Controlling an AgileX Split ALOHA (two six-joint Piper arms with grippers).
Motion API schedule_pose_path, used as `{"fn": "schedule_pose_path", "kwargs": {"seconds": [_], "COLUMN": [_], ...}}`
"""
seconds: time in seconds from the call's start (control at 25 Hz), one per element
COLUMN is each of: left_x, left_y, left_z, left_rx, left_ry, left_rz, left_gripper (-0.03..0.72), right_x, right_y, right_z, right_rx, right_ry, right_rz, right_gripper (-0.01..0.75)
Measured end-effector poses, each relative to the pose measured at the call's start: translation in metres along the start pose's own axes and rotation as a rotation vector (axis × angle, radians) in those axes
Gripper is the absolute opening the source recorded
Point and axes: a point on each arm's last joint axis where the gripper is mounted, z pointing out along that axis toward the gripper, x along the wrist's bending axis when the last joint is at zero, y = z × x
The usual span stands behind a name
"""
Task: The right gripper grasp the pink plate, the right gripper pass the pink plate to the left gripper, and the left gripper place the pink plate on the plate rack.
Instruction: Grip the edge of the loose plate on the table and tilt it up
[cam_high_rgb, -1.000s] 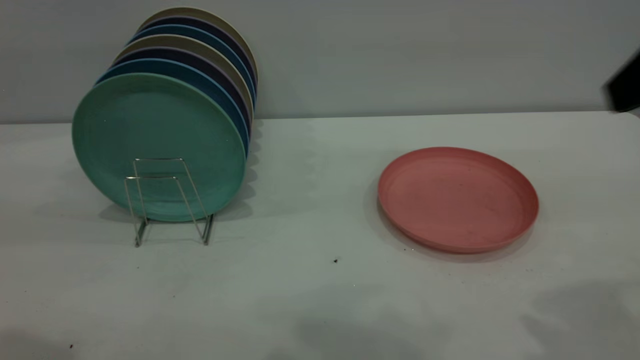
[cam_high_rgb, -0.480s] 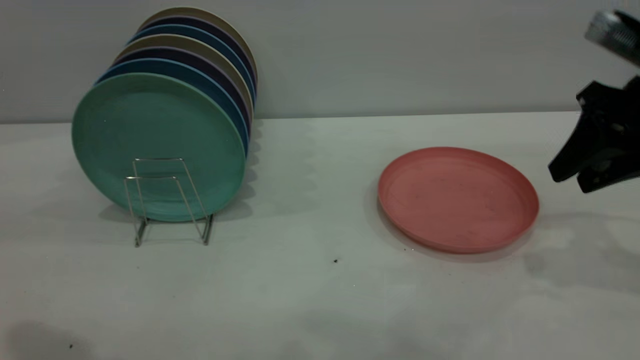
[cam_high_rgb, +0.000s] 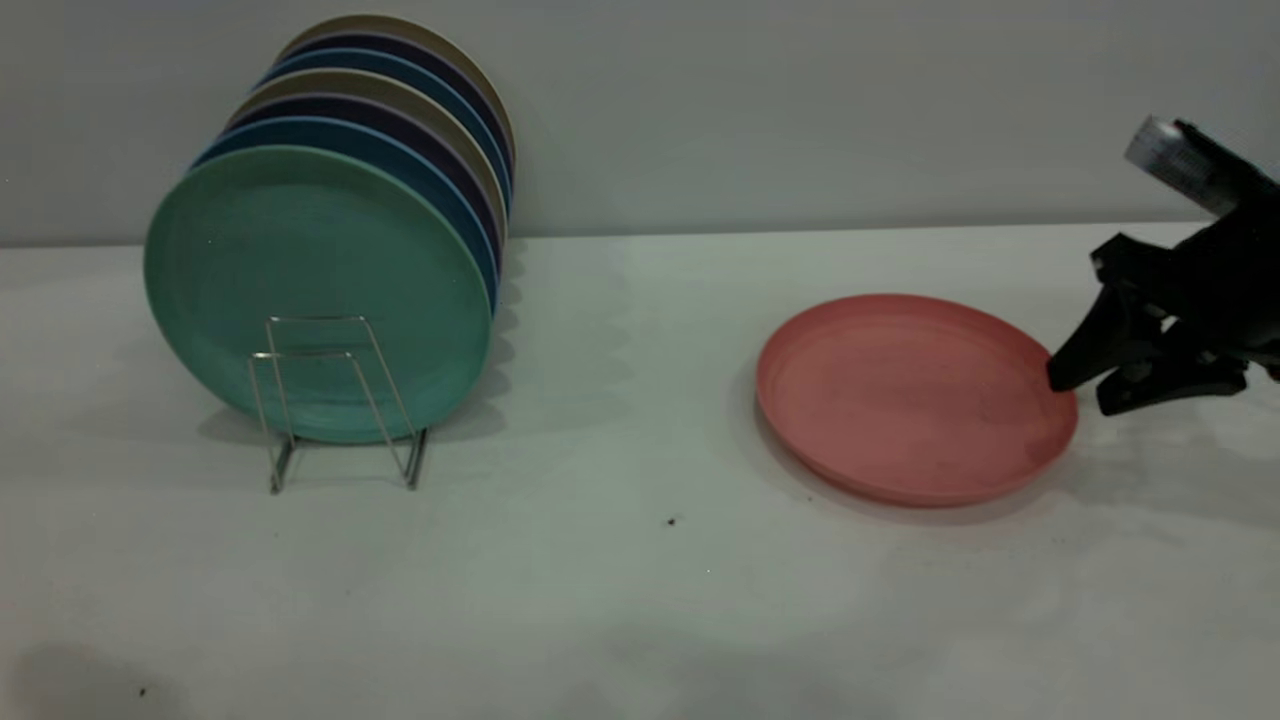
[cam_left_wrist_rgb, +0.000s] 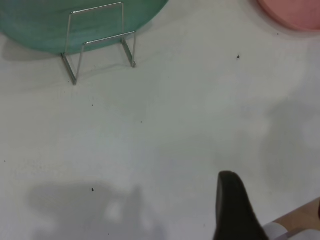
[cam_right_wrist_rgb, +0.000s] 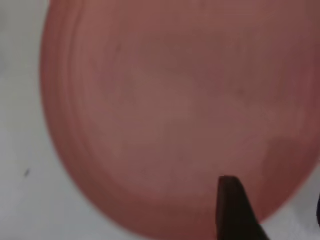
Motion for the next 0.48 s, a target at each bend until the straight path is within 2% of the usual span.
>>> {"fn": "schedule_pose_path", "kwargs": {"seconds": [0.32, 0.48], "left_x": [0.0, 0.0], "left_y": [-0.001, -0.001], "left_z": [0.0, 0.0], "left_rx": [0.009, 0.009], "left_ry": [-0.004, -0.004], "left_rz": [0.002, 0.002], "left_gripper": [0.425, 0.425], "right_x": [-0.016, -0.019], "right_y": [0.013, 0.013], "right_z": [0.018, 0.021], "right_rx": [-0.054, -0.074], "right_ry": [-0.061, -0.062], "right_rz": [0.021, 0.056], "right_gripper": [0.411, 0.411]}}
